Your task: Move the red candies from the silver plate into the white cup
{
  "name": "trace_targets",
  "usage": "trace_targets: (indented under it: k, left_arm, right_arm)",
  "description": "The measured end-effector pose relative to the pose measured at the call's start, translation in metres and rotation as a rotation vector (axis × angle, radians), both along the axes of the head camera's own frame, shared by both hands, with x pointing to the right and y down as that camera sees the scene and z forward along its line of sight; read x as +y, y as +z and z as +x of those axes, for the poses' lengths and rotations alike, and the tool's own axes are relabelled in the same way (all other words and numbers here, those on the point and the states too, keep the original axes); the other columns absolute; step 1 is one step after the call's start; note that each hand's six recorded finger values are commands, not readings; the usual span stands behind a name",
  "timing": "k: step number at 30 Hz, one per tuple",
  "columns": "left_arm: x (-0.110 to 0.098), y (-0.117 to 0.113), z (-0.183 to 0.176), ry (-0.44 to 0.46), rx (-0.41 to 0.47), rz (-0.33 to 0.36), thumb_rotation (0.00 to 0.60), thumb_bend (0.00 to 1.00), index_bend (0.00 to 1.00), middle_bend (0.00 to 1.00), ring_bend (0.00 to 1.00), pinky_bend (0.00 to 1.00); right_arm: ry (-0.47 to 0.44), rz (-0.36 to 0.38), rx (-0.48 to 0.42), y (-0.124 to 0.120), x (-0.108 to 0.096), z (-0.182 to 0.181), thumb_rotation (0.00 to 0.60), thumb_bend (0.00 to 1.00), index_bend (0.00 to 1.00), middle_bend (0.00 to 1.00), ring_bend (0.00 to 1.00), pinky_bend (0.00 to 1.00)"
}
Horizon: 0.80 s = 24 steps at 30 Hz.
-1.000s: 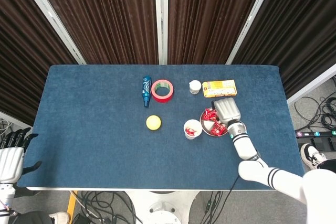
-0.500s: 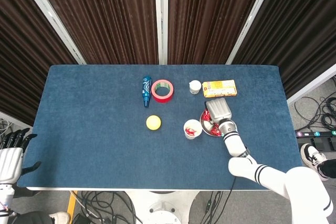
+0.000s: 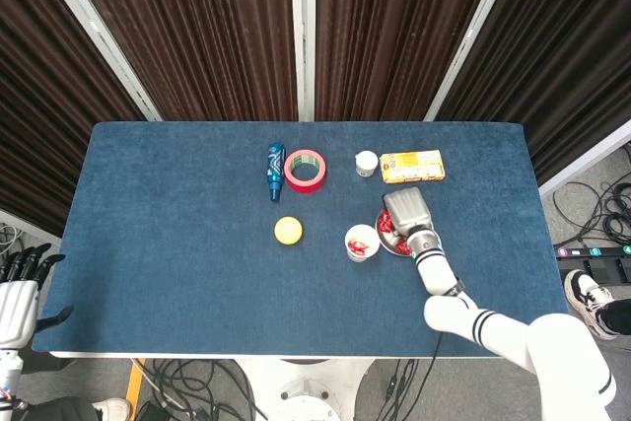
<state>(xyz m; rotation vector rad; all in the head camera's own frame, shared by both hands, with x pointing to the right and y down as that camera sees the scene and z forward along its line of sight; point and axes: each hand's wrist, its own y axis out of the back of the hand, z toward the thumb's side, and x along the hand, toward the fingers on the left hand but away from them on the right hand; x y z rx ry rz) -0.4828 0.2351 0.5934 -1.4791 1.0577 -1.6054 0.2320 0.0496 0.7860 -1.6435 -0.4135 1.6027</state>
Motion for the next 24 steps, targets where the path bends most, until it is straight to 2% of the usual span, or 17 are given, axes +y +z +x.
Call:
trace_targets:
  k: [17,24]
  left_arm:
    - [0.003,0.002,-0.003,-0.009,0.0,-0.007,0.6,0.0,0.29,0.22,0.12,0.13]
    - [0.004,0.002,-0.003,-0.01,0.001,-0.01,0.6,0.0,0.29,0.22,0.12,0.13]
  right_arm:
    - [-0.089,0.032,-0.06,-0.018,0.009,-0.026,0.6,0.21,0.44,1.0,1.0,1.0]
    - [-0.104,0.013,-0.033,-0.015,0.014,-0.023,0.6,0.21,0.44,1.0,1.0,1.0]
